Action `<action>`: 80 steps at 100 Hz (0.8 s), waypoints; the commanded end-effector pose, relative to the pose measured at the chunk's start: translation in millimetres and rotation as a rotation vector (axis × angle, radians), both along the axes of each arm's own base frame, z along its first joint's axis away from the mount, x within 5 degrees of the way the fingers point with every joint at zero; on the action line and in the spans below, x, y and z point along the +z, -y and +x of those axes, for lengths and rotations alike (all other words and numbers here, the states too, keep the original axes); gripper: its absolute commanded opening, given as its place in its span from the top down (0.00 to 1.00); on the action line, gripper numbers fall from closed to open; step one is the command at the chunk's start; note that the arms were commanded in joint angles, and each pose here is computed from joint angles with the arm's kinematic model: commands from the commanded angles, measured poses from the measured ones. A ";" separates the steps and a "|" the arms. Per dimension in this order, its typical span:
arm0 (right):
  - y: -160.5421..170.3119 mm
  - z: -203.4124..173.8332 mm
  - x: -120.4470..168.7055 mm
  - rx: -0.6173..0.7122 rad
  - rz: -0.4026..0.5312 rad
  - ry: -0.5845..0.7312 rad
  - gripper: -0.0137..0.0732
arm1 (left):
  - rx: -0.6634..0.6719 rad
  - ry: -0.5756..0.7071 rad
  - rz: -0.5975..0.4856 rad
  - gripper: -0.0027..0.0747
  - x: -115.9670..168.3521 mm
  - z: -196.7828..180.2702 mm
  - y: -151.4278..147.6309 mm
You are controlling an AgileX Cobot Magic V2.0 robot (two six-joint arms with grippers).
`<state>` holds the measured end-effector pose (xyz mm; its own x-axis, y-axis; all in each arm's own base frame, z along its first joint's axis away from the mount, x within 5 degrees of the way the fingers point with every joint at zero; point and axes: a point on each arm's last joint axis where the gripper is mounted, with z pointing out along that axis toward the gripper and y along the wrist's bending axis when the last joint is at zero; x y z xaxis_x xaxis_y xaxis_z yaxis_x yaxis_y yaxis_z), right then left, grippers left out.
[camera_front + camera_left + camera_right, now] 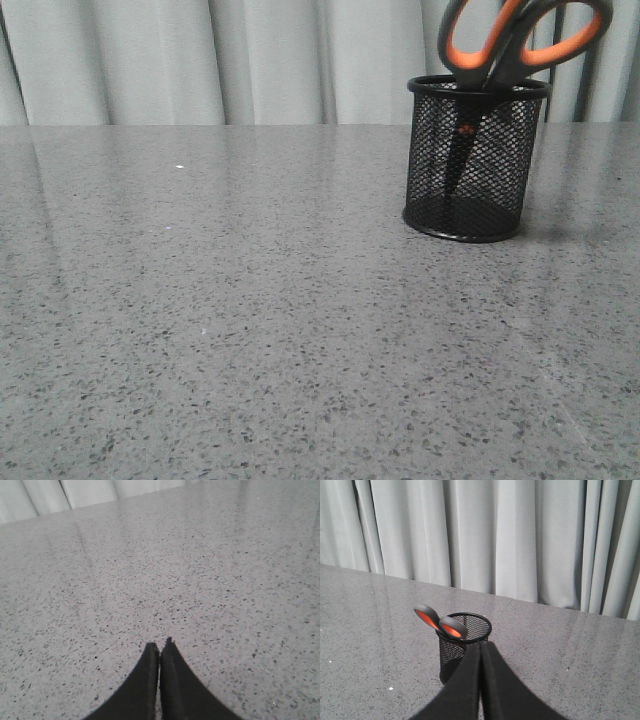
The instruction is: Put scissors into bucket
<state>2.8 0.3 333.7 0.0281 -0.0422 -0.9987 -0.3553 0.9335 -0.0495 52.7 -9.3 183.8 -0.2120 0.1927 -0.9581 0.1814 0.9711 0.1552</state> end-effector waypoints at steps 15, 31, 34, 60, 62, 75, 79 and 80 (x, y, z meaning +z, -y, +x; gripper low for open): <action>0.3 0.6 11.6 -0.007 0.018 0.086 0.90 | -0.001 0.052 -0.028 0.99 -2.5 0.2 0.1; -2.6 8.5 -4.5 -0.021 -0.002 0.042 0.90 | -0.001 0.052 -0.028 0.99 -2.5 0.2 0.1; -3.3 11.2 -9.8 -0.033 -0.009 0.032 0.90 | -0.001 0.052 -0.028 0.99 -2.5 0.2 0.1; -7.6 47.2 -80.8 -0.206 -0.002 0.090 0.90 | -0.001 0.052 -0.028 0.99 -2.5 0.2 0.1; -7.3 48.4 -83.2 -0.217 0.004 0.116 0.90 | -0.001 0.052 -0.028 0.99 -2.5 0.2 0.1; -6.5 54.5 -109.9 -0.248 0.005 0.109 0.90 | -0.001 0.052 -0.028 0.99 -2.5 0.2 0.1; -6.4 55.2 -115.9 -0.250 0.004 0.073 0.90 | -0.001 0.052 -0.028 0.99 -2.5 0.2 0.1; -6.3 55.4 -117.3 -0.252 0.004 0.062 0.90 | -0.001 0.052 -0.028 0.99 -2.5 0.2 0.1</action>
